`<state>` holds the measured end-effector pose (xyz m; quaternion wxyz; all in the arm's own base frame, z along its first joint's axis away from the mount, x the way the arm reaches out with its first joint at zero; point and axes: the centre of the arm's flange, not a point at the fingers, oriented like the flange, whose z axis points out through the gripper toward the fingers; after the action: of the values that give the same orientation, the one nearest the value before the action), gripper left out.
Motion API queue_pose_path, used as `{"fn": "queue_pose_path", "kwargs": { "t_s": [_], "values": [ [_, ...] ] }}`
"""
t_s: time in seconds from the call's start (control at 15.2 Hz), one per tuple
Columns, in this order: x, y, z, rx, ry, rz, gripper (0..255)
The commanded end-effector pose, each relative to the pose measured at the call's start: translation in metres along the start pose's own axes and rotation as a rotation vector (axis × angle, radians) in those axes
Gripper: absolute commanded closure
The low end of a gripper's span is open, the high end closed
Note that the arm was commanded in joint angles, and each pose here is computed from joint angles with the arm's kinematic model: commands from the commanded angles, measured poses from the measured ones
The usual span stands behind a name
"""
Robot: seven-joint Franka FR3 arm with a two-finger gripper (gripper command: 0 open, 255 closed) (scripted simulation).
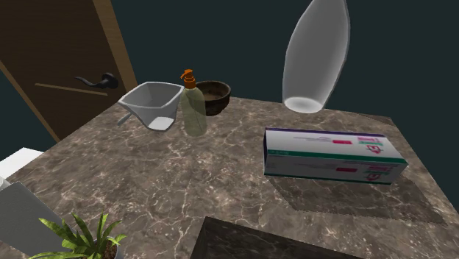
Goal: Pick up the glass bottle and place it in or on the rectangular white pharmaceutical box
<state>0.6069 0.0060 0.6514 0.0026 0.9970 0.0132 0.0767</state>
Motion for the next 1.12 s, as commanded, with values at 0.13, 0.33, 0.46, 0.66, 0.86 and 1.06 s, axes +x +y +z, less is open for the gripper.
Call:
{"fn": "queue_pose_path", "kwargs": {
  "t_s": [0.13, 0.33, 0.46, 0.66, 0.86, 1.06],
  "values": [
    [0.014, 0.050, -0.014, 0.000, 0.000, -0.001, 255],
    [0.024, 0.087, -0.024, 0.000, 0.000, -0.001, 255],
    [0.031, 0.114, -0.032, 0.000, 0.000, -0.001, 255],
    [0.029, 0.114, -0.017, 0.000, 0.000, -0.001, 255],
    [0.026, 0.114, -0.001, 0.000, 0.000, -0.001, 255],
    [0.024, 0.114, 0.015, 0.000, 0.000, -0.001, 255]
  ]
}}
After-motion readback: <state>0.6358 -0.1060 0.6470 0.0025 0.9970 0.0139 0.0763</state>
